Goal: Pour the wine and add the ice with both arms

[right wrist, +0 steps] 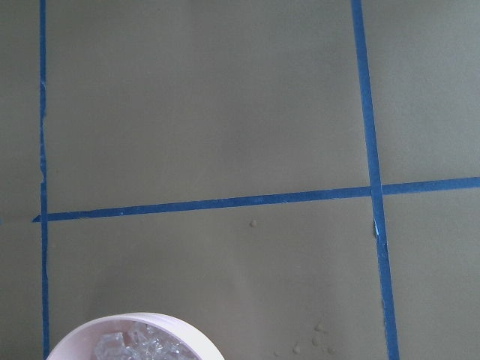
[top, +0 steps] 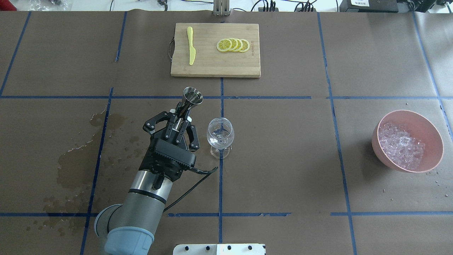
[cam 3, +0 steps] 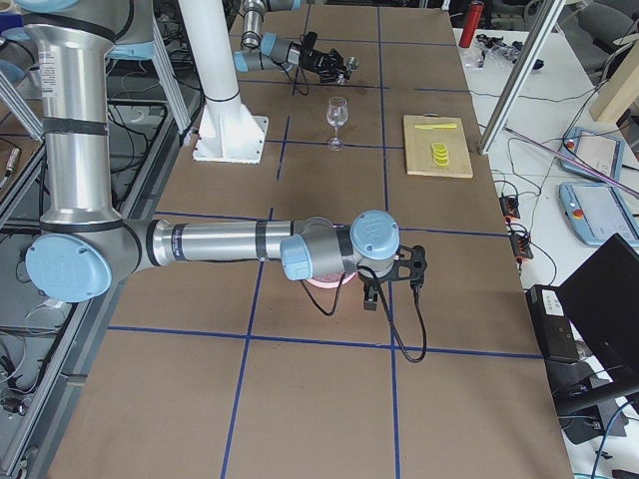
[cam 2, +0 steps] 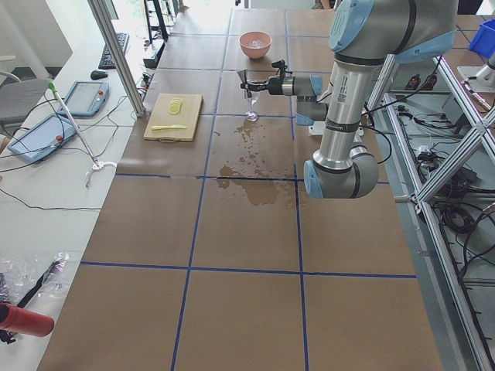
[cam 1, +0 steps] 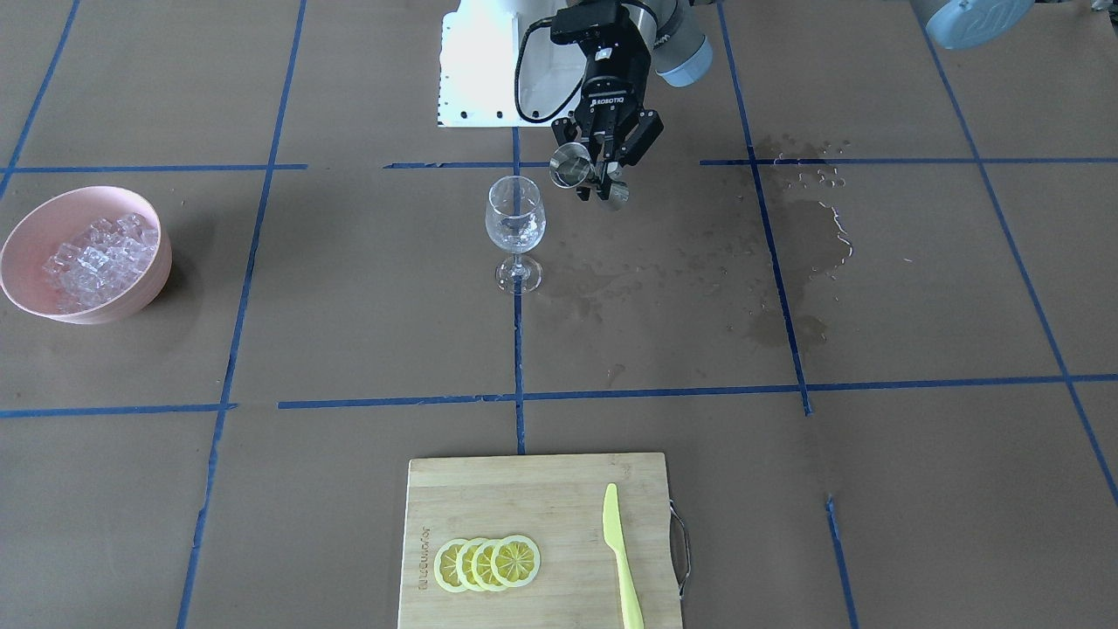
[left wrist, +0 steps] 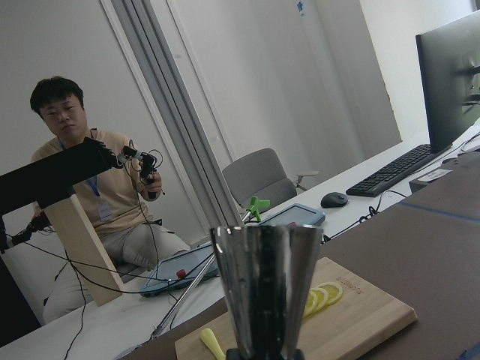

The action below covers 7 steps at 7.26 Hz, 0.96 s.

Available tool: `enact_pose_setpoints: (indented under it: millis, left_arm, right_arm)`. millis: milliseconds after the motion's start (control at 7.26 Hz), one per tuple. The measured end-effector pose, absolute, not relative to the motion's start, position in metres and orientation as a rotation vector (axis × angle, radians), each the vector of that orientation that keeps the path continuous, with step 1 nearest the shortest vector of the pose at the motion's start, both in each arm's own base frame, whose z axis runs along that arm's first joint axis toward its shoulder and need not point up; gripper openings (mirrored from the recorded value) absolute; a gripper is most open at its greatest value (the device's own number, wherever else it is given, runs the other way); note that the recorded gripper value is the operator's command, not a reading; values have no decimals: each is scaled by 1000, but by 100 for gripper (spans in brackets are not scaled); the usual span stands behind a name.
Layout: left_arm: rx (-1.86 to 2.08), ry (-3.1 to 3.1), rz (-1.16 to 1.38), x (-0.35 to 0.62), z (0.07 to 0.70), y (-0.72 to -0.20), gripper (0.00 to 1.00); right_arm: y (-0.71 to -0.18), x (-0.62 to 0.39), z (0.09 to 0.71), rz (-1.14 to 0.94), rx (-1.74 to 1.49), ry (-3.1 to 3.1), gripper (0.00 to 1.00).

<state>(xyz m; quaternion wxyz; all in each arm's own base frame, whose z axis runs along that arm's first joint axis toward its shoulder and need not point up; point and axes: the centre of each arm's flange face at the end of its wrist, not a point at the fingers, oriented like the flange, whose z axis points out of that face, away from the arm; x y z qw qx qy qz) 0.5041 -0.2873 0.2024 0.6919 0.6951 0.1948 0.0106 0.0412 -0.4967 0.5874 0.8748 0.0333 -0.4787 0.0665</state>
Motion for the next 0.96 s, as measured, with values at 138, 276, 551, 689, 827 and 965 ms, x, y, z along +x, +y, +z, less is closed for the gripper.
enact_pose_setpoints:
  millis: [138,276,551,689,827,965]
  left_arm:
    - [1568,387,74,504,200,-286,0]
    - [1583,339,127,504,198,-284,0]
    - [1601,273,212,506,194,-277,0]
    - [1607,243,249,507,194,-274,0]
    - [1611,218,278,509,195,-272,0]
    - [1612,197,297,511,197,-272,0]
  right_arm:
    - [-497,41,588,139,69,-999,100]
    - [-497,41,588,140,68,-999,100]
    - [-497,41,588,141,66,-999,100]
    - [-496,41,589,141,65,-999,100]
    - [-496,41,589,142,64,-999,100]
    - [-496,41,589,142,63,-999,100]
